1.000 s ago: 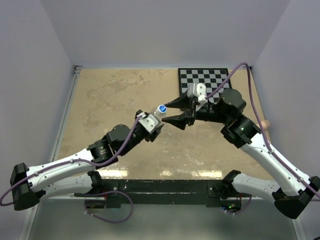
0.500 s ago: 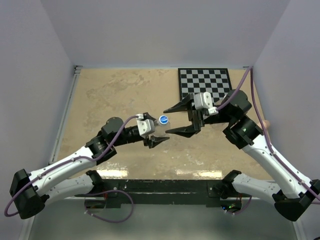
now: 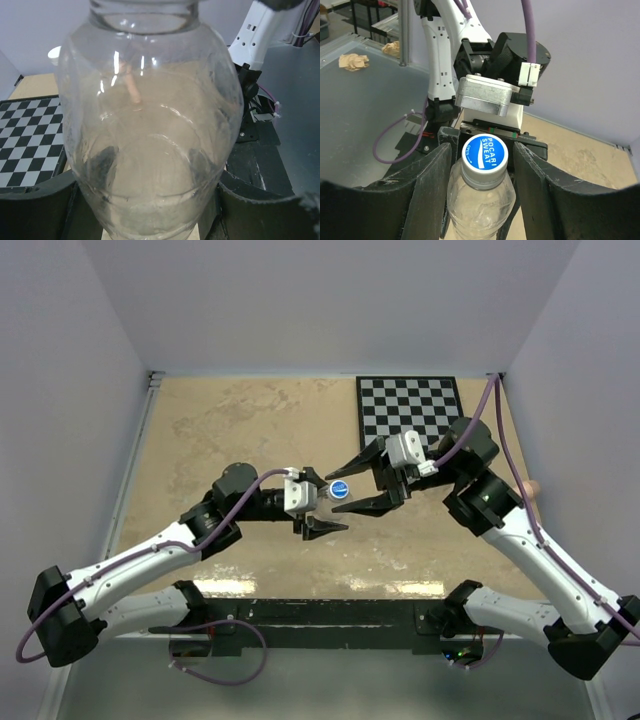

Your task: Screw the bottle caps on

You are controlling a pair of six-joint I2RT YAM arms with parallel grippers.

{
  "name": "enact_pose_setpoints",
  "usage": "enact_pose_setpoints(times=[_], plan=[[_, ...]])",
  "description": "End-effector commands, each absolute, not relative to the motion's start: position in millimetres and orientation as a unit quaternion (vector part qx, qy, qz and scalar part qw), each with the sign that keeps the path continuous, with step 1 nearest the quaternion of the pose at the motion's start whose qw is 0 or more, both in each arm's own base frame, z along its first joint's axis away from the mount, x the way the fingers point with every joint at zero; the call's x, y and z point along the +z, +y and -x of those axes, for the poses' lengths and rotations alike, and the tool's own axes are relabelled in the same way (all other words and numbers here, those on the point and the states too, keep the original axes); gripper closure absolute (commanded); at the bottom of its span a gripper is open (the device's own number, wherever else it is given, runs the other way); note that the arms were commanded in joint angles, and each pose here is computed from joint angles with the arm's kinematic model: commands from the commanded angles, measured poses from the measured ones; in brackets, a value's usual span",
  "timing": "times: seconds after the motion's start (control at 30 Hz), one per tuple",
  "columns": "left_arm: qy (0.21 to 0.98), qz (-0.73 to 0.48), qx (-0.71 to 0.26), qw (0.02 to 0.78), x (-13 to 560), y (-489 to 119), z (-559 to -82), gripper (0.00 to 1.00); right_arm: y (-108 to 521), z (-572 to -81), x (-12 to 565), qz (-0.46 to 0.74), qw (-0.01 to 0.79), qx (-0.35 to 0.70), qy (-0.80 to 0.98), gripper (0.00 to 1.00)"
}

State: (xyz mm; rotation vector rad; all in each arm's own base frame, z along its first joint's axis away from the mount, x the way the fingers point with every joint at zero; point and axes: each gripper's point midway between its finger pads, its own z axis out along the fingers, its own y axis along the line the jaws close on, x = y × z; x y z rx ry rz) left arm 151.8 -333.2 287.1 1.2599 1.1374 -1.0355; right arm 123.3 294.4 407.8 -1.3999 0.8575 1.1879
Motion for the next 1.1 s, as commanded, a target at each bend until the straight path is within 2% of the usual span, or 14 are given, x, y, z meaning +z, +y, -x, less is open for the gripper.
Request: enact_pose_setpoints(times=[0.0,0.37,0.6,0.67,0.7,0.73,0.8,0.83,1.07], plan=[[0.432,-0.55,-0.45,0.556,312.7,-339.0,-144.6,1.0,292.2,-112.8,418.9,0.604,0.527,0.503,0.323,0.44],[0.436,-0.556,-0.453,0.544,307.0,-340.7,-143.8,1.0,289.9,-110.8,427.2,0.602,0.536,0.5,0.319,0.44],[0.435,-0.56,-0.452,0.54,307.1,-341.7,-143.6,1.0,290.8,-110.4,426.5,0.604,0.528,0.505,0.32,0.52],[0.433,-0.561,-0.453,0.541,308.0,-342.0,-143.4,1.0,291.9,-111.6,424.2,0.603,0.524,0.507,0.324,0.55],[0.434,-0.561,-0.452,0.541,308.8,-342.0,-143.7,1.0,292.1,-111.7,423.5,0.604,0.522,0.507,0.325,0.6],[0.434,-0.56,-0.451,0.543,309.5,-342.1,-144.6,1.0,292.7,-112.4,422.3,0.603,0.521,0.508,0.327,0.67],[0.442,-0.556,-0.443,0.547,309.3,-341.8,-148.8,1.0,294.4,-115.9,421.6,0.601,0.522,0.506,0.332,0.93],[0.446,-0.55,-0.436,0.555,311.6,-340.9,-152.1,1.0,295.0,-119.1,416.9,0.598,0.517,0.506,0.346,1.0],[0.51,-0.464,-0.338,0.641,327.6,-324.1,-191.8,1.0,299.4,-153.9,403.1,0.554,0.534,0.467,0.435,1.0]])
